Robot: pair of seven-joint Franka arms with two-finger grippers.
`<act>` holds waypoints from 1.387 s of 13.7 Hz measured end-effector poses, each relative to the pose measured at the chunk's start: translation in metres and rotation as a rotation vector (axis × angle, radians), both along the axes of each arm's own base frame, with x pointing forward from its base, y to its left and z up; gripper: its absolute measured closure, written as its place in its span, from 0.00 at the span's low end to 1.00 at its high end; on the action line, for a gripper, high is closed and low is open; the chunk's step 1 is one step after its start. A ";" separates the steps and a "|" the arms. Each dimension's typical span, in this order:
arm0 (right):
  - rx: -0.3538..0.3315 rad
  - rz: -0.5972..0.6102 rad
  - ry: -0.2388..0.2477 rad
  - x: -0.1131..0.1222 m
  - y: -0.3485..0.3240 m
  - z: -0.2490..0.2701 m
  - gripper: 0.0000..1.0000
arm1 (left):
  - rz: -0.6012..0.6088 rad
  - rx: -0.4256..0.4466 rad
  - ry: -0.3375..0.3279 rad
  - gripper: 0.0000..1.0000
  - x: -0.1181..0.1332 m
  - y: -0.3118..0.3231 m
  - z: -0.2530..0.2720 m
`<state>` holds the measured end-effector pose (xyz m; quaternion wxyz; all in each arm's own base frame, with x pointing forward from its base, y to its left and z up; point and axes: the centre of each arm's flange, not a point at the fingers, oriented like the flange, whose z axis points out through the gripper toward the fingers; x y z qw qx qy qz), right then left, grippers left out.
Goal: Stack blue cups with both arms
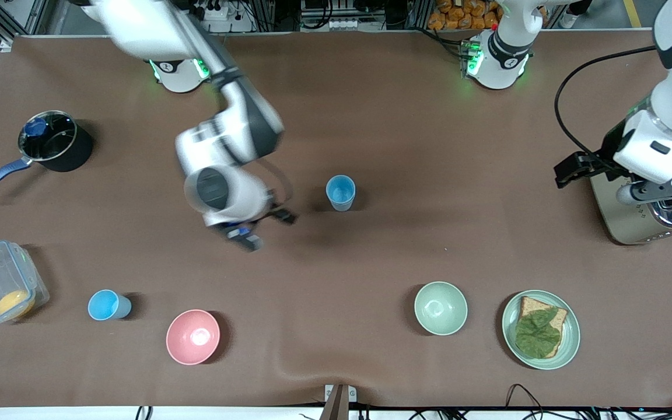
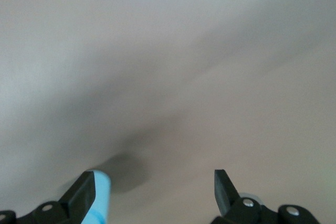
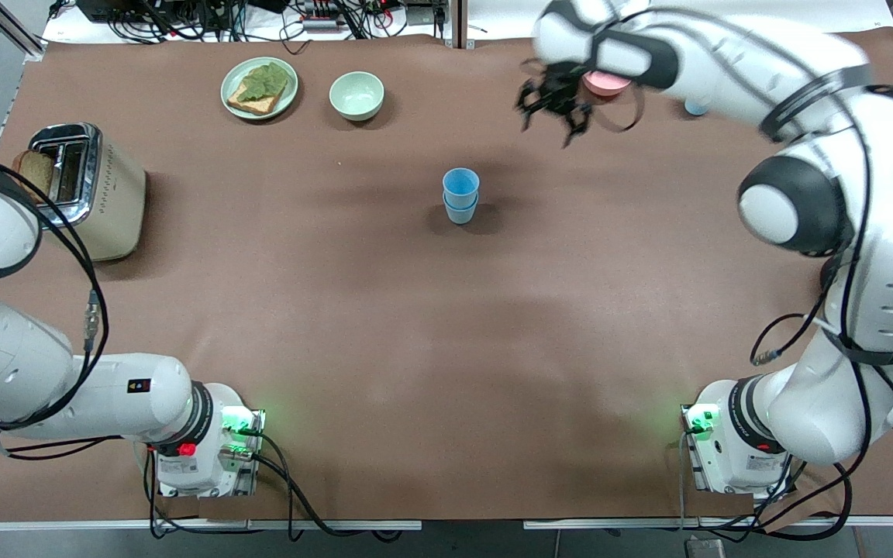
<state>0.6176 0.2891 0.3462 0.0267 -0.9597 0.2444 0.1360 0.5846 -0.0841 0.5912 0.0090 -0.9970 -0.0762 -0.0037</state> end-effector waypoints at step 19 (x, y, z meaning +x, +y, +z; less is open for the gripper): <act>0.001 0.405 -0.099 -0.068 -0.305 0.069 0.00 | -0.020 0.020 -0.005 0.00 -0.032 0.020 0.044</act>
